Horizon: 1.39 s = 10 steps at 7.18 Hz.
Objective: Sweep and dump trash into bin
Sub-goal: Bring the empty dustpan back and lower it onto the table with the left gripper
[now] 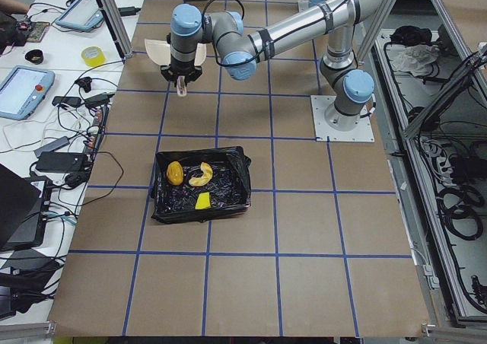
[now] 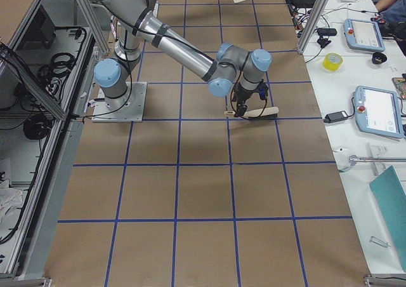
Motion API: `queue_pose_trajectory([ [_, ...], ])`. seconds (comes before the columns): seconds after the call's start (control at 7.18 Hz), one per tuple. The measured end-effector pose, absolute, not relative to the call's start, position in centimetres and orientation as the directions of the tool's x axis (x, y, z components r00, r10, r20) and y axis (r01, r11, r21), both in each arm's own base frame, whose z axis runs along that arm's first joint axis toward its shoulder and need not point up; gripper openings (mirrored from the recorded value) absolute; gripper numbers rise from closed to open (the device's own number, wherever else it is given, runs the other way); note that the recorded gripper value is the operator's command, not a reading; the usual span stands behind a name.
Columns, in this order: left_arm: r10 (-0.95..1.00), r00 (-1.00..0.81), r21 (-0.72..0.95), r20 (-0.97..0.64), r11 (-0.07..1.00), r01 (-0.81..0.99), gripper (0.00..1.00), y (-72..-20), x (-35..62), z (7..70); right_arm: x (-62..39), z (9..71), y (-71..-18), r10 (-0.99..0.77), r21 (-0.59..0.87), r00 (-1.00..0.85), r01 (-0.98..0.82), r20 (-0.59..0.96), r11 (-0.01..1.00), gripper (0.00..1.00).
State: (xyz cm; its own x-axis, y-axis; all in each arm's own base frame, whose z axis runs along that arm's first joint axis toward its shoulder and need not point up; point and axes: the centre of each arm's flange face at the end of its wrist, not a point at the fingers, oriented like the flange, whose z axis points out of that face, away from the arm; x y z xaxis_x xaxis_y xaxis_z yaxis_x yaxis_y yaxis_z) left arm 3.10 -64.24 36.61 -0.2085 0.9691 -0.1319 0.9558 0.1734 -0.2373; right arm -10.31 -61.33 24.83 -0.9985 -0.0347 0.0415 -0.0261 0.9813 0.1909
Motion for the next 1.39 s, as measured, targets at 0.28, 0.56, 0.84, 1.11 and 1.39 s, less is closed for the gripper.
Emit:
queue_pose_trajectory([
  [0.28, 0.980, -0.187, -0.212, -0.074, 0.168, 0.963, 0.00, -66.0, 1.6, 30.8, -10.3, 24.9, -61.3, -0.035, 0.191, -0.998, -0.026, 0.042, 0.981, 1.00],
  [0.56, 0.991, -0.133, -0.124, -0.026, 0.129, 0.984, 0.00, -66.6, 0.7, 26.9, -10.3, 25.3, -61.2, -0.034, 0.186, -0.999, -0.026, 0.042, 0.982, 1.00],
  [0.84, 1.000, -0.029, -0.034, -0.009, 0.028, 0.999, 0.00, -66.7, -0.9, 25.9, -10.2, 25.7, -61.1, -0.034, 0.183, -0.998, -0.025, 0.046, 0.983, 1.00],
  [1.11, 1.000, 0.017, -0.001, -0.004, -0.017, 1.000, 0.00, -66.8, -1.2, 25.3, -10.2, 25.8, -61.1, -0.034, 0.181, -0.998, -0.025, 0.045, 0.983, 1.00],
  [1.39, 0.999, 0.042, 0.032, 0.006, -0.042, 0.999, 0.00, -66.7, -1.0, 24.8, -10.2, 25.8, -61.0, -0.035, 0.184, -0.998, -0.026, 0.046, 0.983, 1.00],
])
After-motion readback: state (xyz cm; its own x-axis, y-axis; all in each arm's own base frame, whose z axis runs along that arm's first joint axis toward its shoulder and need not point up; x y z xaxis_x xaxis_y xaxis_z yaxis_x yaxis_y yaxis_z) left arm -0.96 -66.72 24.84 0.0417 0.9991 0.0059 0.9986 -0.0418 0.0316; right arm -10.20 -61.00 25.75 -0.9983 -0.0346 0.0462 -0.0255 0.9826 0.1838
